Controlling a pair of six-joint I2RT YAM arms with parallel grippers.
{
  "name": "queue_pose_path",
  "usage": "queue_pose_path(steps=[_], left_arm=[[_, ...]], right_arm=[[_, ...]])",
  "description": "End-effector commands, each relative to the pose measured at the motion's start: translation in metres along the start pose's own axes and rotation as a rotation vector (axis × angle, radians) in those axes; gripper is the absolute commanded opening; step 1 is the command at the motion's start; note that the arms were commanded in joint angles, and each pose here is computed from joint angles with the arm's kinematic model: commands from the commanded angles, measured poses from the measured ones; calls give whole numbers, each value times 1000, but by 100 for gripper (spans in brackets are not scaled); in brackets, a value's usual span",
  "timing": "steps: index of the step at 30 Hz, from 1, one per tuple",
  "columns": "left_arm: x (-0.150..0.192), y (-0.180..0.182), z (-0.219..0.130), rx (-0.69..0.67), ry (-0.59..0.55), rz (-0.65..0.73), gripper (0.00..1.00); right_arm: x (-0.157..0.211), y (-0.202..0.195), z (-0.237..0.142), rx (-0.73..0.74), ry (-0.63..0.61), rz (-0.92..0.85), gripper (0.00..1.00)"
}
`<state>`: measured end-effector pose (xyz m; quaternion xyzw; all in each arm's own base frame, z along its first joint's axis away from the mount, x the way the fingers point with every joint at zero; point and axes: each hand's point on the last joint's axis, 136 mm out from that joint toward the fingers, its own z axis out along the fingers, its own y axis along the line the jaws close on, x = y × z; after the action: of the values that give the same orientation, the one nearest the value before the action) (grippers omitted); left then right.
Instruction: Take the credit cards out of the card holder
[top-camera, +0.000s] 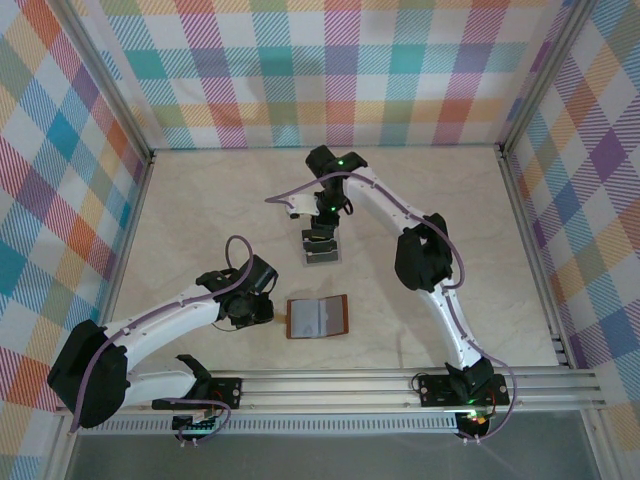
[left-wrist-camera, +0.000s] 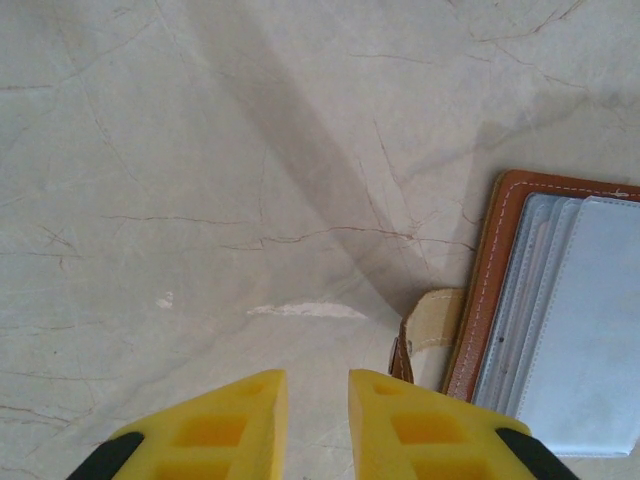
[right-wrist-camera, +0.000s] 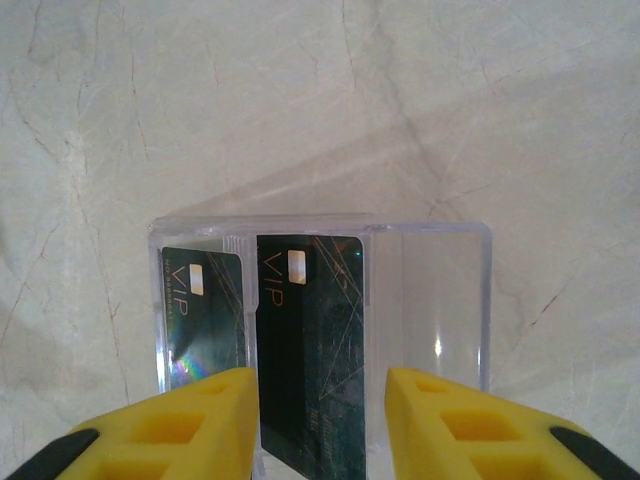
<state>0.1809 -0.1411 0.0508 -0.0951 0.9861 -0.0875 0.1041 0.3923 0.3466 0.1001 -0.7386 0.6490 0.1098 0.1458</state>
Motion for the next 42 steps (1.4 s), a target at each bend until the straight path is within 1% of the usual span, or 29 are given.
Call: queue_pose_path(steps=[1, 11, 17, 24, 32, 35, 42], left_arm=[[3, 9, 1, -25, 13, 4, 24], [3, 7, 3, -26, 21, 6, 24], [3, 7, 3, -23, 22, 6, 24], [3, 7, 2, -20, 21, 6, 24], [4, 7, 3, -20, 22, 7, 24], [4, 7, 4, -20, 25, 6, 24], [5, 8, 4, -20, 24, 5, 24]], right_arm=[[4, 6, 18, -47, 1, -12, 40], [8, 15, 31, -99, 9, 5, 40], [9, 20, 31, -124, 7, 17, 37], [4, 21, 23, -120, -8, 16, 29], [-1, 24, 17, -121, -19, 8, 14], [-1, 25, 16, -121, -17, 7, 11], [-3, 25, 9, -111, -18, 2, 8]])
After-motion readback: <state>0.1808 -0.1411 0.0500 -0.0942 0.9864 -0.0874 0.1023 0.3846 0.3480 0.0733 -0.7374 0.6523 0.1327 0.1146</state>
